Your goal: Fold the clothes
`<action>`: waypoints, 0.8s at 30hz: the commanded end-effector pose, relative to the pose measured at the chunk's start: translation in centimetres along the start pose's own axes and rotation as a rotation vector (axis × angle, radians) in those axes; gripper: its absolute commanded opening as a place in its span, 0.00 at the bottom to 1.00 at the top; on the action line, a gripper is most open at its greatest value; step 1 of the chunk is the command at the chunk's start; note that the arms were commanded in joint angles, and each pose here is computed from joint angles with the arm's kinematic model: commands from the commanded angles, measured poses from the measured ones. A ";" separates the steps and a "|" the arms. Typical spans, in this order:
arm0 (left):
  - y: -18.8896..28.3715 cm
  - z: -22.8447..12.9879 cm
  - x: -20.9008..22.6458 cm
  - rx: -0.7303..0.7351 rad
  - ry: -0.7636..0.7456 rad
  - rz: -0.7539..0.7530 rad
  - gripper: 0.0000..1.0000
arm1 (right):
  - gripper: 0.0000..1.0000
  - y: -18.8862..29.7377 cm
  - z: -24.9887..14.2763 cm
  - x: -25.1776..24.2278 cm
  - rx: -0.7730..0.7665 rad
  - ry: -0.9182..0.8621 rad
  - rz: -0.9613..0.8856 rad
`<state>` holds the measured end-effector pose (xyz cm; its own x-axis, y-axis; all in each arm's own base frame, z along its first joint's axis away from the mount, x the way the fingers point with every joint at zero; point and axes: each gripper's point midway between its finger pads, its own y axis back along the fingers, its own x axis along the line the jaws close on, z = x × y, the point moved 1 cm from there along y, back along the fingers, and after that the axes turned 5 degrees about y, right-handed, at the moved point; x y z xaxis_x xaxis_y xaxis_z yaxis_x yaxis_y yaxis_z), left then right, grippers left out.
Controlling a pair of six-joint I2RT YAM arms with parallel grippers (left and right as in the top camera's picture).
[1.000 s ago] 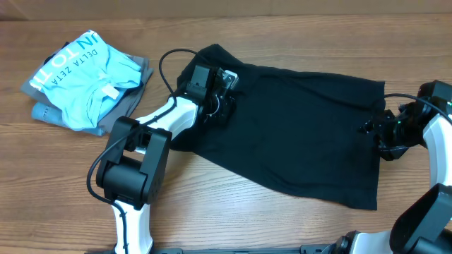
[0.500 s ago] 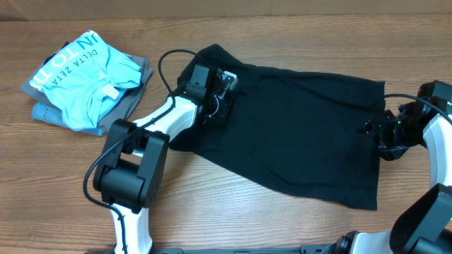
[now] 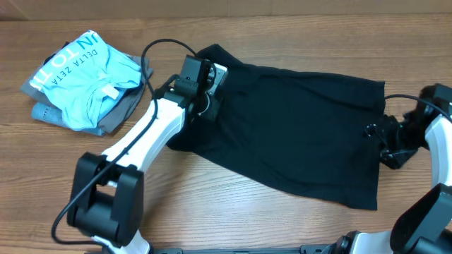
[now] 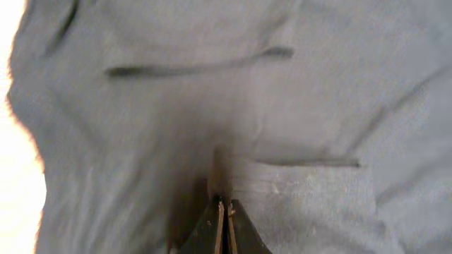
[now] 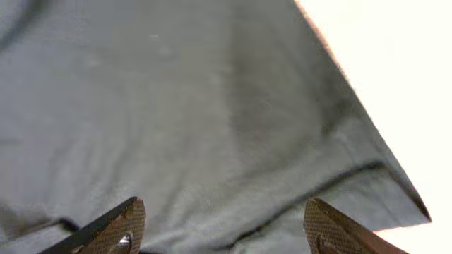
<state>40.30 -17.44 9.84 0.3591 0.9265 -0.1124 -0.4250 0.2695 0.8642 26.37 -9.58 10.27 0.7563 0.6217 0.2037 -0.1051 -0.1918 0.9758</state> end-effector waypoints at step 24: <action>7.2 -0.7 3.3 -0.014 0.023 0.238 0.04 | 0.65 -5.6 -7.6 -3.6 0.273 0.037 0.105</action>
<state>37.83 -12.88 13.95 0.2612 0.9629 0.0675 -0.4735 0.0669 0.8783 18.86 -7.39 4.77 0.8000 0.5729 0.1782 0.0522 -0.3625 0.9305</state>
